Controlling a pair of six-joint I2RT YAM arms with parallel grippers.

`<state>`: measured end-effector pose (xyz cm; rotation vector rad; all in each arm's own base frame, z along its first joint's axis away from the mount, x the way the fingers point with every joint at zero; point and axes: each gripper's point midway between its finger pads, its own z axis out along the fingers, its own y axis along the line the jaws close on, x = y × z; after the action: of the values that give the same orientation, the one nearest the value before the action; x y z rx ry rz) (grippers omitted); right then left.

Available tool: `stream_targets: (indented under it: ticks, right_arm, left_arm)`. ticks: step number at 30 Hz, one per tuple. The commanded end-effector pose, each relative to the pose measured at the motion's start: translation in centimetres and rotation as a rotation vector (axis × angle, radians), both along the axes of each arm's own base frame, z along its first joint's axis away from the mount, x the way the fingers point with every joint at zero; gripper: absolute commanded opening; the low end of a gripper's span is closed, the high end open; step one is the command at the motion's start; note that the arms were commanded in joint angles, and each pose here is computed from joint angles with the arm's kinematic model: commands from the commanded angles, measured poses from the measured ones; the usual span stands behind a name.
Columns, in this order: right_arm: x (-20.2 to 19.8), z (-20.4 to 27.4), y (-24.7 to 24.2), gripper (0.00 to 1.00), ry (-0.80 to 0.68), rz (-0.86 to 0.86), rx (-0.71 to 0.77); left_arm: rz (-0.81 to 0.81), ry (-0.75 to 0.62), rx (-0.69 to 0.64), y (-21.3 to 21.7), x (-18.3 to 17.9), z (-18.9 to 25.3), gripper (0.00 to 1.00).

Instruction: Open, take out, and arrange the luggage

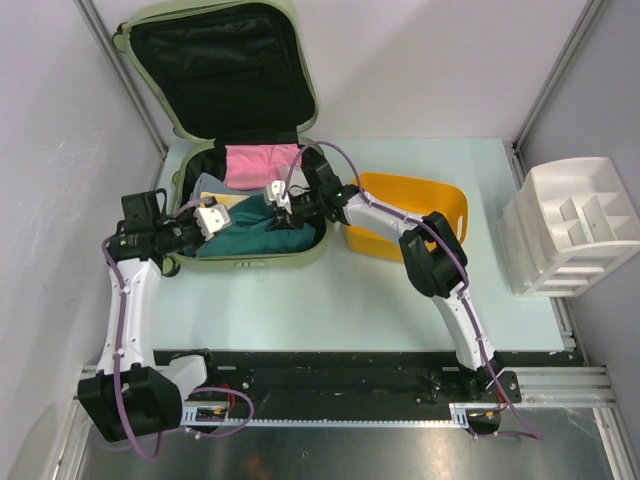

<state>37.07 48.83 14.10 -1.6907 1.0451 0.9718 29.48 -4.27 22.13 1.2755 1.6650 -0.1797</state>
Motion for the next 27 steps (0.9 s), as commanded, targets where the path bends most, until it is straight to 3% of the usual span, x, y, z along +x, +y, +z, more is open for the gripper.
stream_targets:
  ticks: [1,9,16,27]
  right_arm:
    - [0.6,0.2,-1.0,0.00,0.011,-0.059,-0.044]
    - [4.4,8.8,-1.8,0.00,-0.003,-0.305,0.057]
    - [4.4,15.4,-3.7,0.00,-0.008,-0.379,0.133]
    - [6.7,22.6,-12.1,0.00,-0.144,-0.573,0.139]
  left_arm:
    - [-0.019,-0.087,-0.040,-0.7,0.0,3.8,0.00]
    - [0.022,-0.096,-0.090,-0.7,0.5,6.8,0.00]
    - [0.012,-0.148,-0.128,-1.2,0.6,10.4,0.00]
    - [-0.077,-0.170,-0.232,-4.2,3.2,16.2,0.00]
